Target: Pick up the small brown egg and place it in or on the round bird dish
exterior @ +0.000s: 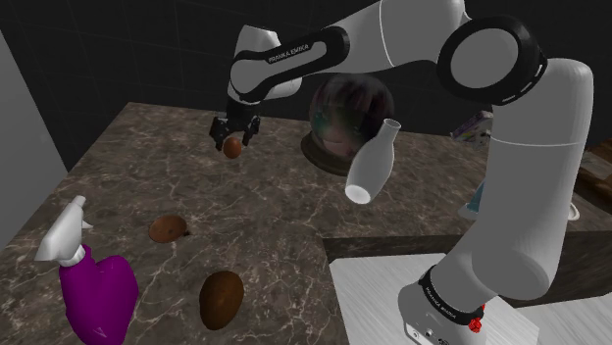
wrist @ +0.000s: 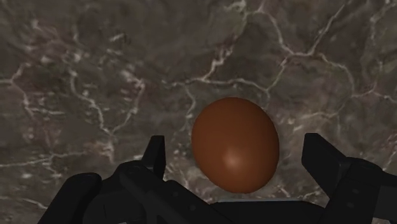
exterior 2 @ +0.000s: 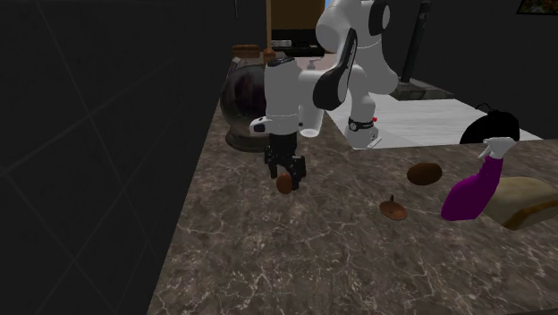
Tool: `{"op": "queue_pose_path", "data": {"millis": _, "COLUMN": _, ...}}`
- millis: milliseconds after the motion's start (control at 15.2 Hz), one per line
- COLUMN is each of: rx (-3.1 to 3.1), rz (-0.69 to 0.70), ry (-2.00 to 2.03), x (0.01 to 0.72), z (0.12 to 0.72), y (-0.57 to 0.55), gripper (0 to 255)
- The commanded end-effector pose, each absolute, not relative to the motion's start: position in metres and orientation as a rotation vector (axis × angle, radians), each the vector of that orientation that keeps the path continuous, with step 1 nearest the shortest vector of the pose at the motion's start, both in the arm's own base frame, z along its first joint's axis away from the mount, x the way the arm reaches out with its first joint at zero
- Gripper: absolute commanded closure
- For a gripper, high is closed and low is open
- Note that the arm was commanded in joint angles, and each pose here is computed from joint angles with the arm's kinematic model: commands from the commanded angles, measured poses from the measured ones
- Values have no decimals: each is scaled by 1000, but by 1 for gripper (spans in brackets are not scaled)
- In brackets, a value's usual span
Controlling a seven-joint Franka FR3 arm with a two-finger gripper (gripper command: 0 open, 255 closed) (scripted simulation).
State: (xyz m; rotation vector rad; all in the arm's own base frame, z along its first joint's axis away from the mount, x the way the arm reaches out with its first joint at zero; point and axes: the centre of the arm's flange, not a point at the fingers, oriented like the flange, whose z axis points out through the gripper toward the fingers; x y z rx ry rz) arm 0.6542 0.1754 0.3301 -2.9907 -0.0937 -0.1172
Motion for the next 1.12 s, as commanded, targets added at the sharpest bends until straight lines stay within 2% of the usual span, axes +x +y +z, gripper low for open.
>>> {"op": "queue_pose_path", "data": {"millis": 0, "rx": -2991, "rz": -118, "ry": -94, "x": 654, "z": 328, "y": 176, "gripper": 0}}
{"op": "queue_pose_path", "data": {"millis": 330, "rx": -2991, "rz": -118, "ry": -94, "x": 654, "z": 328, "y": 176, "gripper": 0}}
{"op": "queue_pose_path", "data": {"millis": 396, "rx": -2991, "rz": -118, "ry": -94, "x": 654, "z": 328, "y": 176, "gripper": 255}}
{"op": "queue_pose_path", "data": {"millis": 1056, "rx": -2991, "rz": -118, "ry": -94, "x": 654, "z": 334, "y": 176, "gripper": 255}}
